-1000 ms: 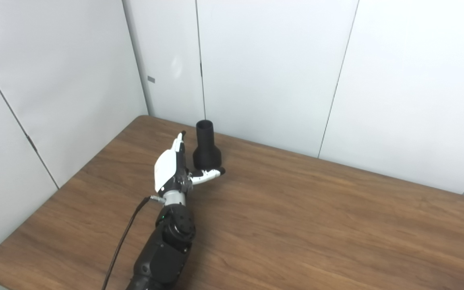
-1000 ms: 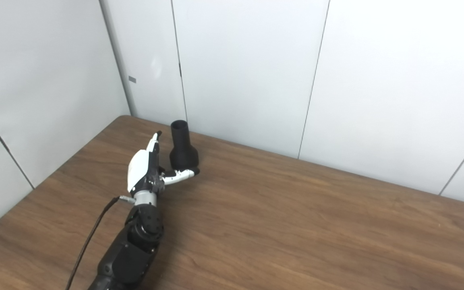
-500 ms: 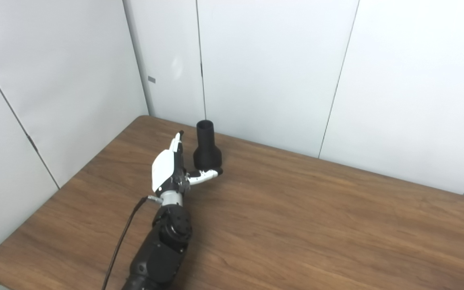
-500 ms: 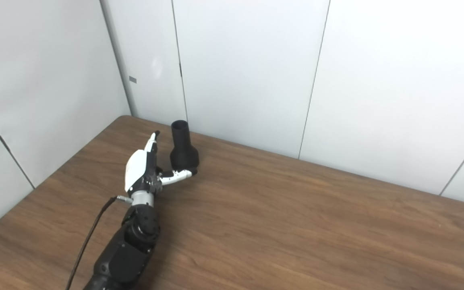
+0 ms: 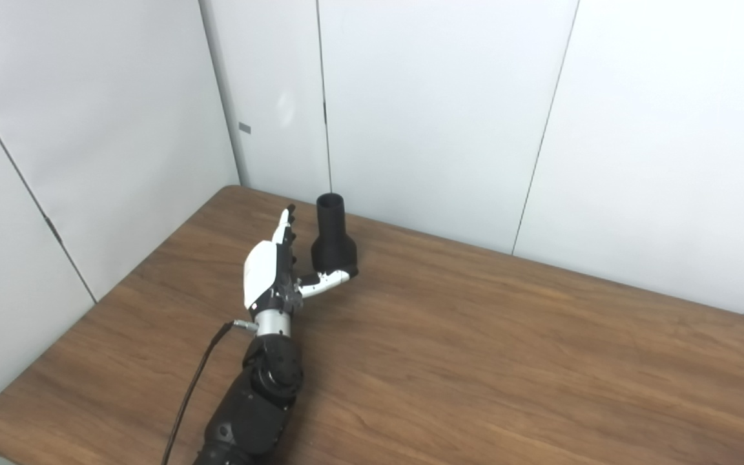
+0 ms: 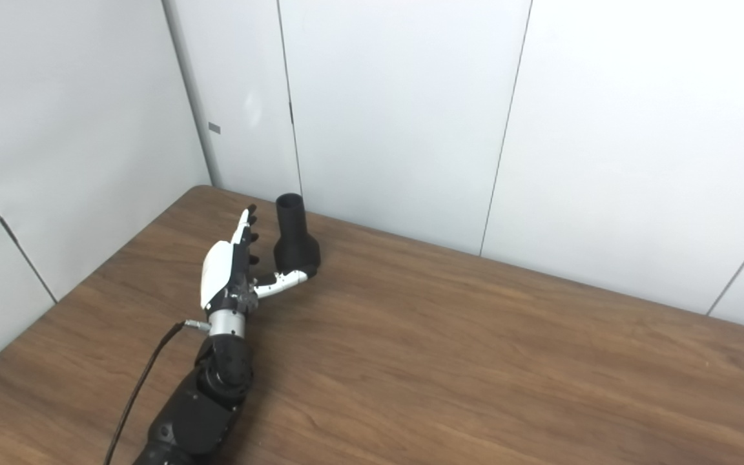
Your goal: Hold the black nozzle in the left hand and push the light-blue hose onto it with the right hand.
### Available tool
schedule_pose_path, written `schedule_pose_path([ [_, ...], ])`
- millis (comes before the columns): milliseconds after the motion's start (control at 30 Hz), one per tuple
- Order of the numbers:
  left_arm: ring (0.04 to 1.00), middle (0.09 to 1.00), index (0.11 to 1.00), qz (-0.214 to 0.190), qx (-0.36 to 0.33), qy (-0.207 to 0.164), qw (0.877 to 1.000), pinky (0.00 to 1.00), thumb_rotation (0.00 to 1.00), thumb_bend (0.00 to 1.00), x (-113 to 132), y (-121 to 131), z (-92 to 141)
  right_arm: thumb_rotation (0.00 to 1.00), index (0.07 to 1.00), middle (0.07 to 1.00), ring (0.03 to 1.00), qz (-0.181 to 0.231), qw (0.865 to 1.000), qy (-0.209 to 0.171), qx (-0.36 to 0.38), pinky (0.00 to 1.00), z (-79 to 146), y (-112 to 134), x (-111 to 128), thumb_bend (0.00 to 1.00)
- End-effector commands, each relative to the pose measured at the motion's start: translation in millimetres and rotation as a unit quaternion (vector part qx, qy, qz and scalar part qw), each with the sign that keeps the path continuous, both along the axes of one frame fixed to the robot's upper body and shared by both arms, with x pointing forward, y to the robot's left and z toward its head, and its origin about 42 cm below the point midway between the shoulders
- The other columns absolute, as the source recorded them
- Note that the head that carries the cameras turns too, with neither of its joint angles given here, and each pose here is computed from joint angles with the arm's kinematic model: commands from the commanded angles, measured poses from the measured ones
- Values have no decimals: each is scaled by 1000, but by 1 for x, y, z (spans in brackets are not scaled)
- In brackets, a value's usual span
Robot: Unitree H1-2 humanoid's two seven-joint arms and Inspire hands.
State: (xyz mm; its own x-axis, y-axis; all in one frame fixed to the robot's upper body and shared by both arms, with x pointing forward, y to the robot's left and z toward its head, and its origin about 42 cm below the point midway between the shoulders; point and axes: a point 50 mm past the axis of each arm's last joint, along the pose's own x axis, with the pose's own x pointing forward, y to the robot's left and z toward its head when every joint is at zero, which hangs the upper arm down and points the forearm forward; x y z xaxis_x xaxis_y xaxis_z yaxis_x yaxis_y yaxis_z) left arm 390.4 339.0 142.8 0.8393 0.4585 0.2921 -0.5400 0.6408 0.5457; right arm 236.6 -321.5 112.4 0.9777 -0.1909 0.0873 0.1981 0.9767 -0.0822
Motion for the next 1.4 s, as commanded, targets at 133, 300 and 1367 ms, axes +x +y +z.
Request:
schedule_pose_path([
  [133, 876, 948, 1000, -22, 15, -89, 996, 726, 318, 1000, 7, 3, 18, 601, 488, 514, 475, 3, 1000, -24, -15, 360, 11, -7, 2, 735],
  [300, 847, 923, 991, -21, 20, -81, 996, 709, 349, 1000, 9, 5, 16, 618, 482, 509, 471, 2, 1000, -20, -19, 354, 10, -6, 3, 767],
  [1367, 750, 893, 935, -56, 59, 272, 959, 539, 294, 1000, 48, 25, 21, 645, 458, 479, 438, 2, 1000, -18, -19, 324, 12, -2, 1, 904],
])
